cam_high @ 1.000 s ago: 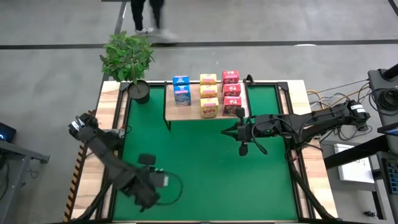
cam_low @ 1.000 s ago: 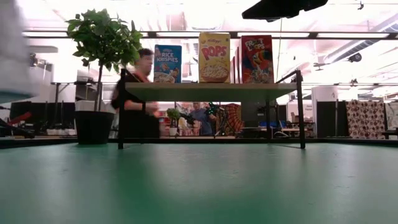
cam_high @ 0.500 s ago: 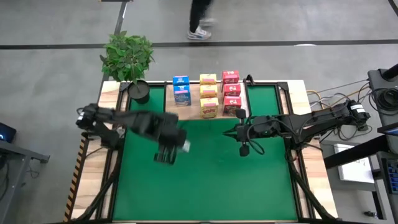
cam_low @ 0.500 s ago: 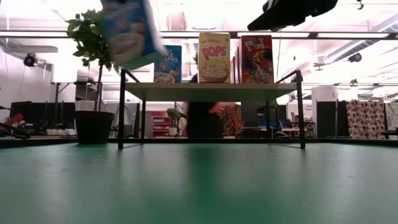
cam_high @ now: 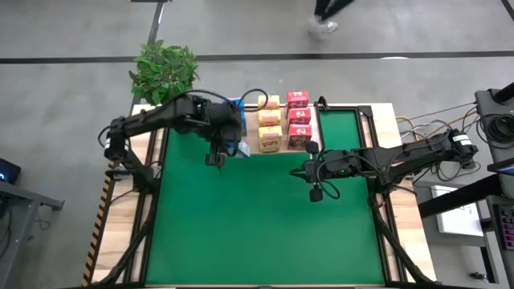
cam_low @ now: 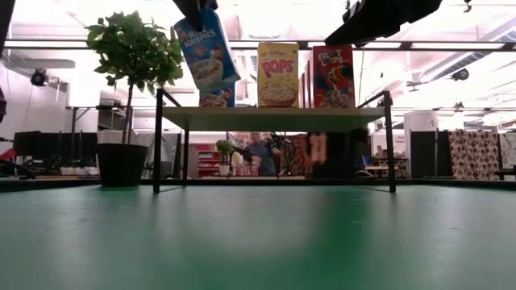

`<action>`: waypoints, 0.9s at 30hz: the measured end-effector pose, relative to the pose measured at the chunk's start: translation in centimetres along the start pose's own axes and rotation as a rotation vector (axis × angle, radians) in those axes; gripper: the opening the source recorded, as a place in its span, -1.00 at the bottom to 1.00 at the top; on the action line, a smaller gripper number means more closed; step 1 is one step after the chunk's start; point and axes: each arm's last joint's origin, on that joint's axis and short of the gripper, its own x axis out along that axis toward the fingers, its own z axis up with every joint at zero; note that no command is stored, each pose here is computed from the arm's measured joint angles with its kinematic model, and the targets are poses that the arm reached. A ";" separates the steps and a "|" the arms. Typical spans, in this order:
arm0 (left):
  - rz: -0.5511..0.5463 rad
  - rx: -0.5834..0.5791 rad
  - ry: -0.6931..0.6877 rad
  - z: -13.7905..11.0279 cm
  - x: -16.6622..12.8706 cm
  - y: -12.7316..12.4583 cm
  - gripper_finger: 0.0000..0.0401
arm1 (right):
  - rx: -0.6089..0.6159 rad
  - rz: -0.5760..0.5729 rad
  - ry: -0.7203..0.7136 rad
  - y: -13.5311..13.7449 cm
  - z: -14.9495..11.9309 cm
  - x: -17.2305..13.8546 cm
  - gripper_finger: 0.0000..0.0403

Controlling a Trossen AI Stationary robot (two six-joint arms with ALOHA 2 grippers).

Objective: Stack cereal on shelf
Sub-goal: Put the blue cereal box on the shelf aligned with the other blue cereal boxes

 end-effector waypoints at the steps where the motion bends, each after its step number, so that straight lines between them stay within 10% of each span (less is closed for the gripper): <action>1: -0.004 0.002 0.002 -0.1 0.1 0.2 -0.41 | 0.000 0.000 0.001 0.0 0.0 0.0 -0.96; 27: 0.013 -0.054 0.083 0.5 3.5 2.8 -0.28 | -0.001 0.002 0.008 0.0 -0.1 0.0 -0.96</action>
